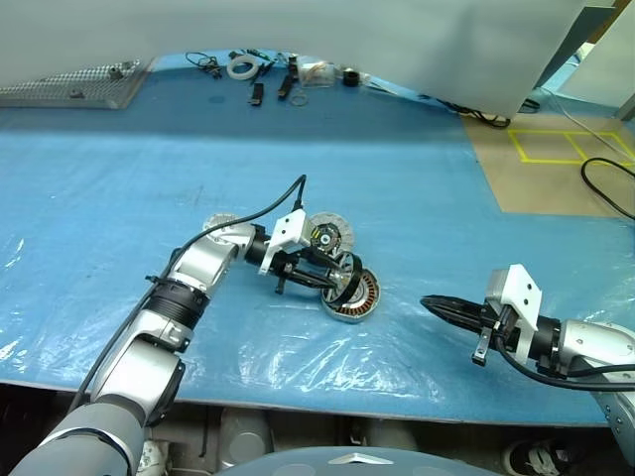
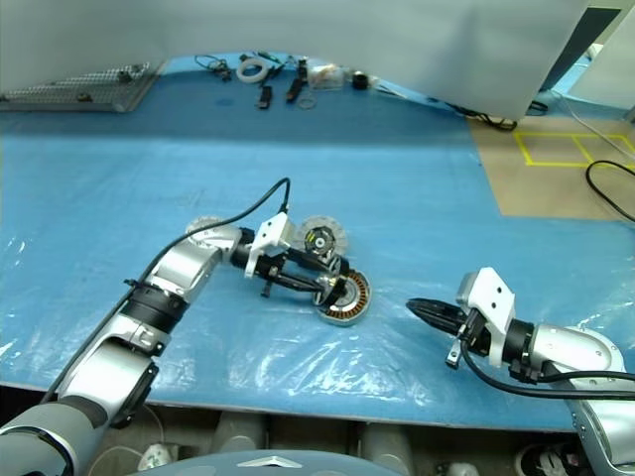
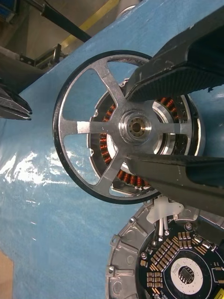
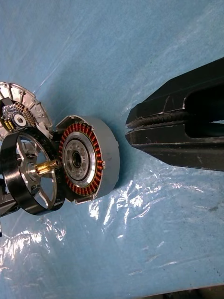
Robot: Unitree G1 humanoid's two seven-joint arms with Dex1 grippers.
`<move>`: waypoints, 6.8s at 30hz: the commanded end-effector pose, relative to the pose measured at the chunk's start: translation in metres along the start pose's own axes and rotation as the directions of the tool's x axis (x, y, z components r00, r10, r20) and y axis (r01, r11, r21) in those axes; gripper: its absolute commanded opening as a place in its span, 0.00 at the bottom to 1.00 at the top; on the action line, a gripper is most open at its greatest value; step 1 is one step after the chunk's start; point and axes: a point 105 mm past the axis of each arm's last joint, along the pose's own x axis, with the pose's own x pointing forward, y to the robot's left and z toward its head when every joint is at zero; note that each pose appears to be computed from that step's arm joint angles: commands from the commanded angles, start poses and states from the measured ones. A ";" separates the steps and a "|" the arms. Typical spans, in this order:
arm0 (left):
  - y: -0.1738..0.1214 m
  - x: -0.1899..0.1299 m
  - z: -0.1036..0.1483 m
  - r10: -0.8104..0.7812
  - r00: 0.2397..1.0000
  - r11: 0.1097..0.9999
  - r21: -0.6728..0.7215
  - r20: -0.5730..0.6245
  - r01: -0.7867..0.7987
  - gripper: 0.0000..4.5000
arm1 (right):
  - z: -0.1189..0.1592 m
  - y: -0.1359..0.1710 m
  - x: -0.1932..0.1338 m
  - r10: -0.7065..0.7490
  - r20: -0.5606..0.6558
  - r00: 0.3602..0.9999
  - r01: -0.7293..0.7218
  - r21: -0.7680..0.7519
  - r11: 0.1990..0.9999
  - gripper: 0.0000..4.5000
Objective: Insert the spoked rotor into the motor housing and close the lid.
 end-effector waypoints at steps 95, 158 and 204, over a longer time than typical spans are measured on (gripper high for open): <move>-0.052 -0.057 0.003 0.321 0.934 0.944 -0.131 0.156 -0.303 0.78 | 0.033 0.006 0.082 0.299 0.103 0.949 -0.284 -0.135 0.949 0.00; -0.049 -0.048 0.003 0.391 0.913 0.916 -0.146 0.119 -0.373 0.78 | 0.010 0.003 0.135 0.342 0.041 0.939 -0.343 0.001 0.939 0.00; -0.003 -0.088 -0.018 0.519 0.844 0.851 -0.166 0.132 -0.497 0.78 | 0.021 -0.016 0.031 -0.015 0.116 0.993 0.004 0.096 0.995 0.00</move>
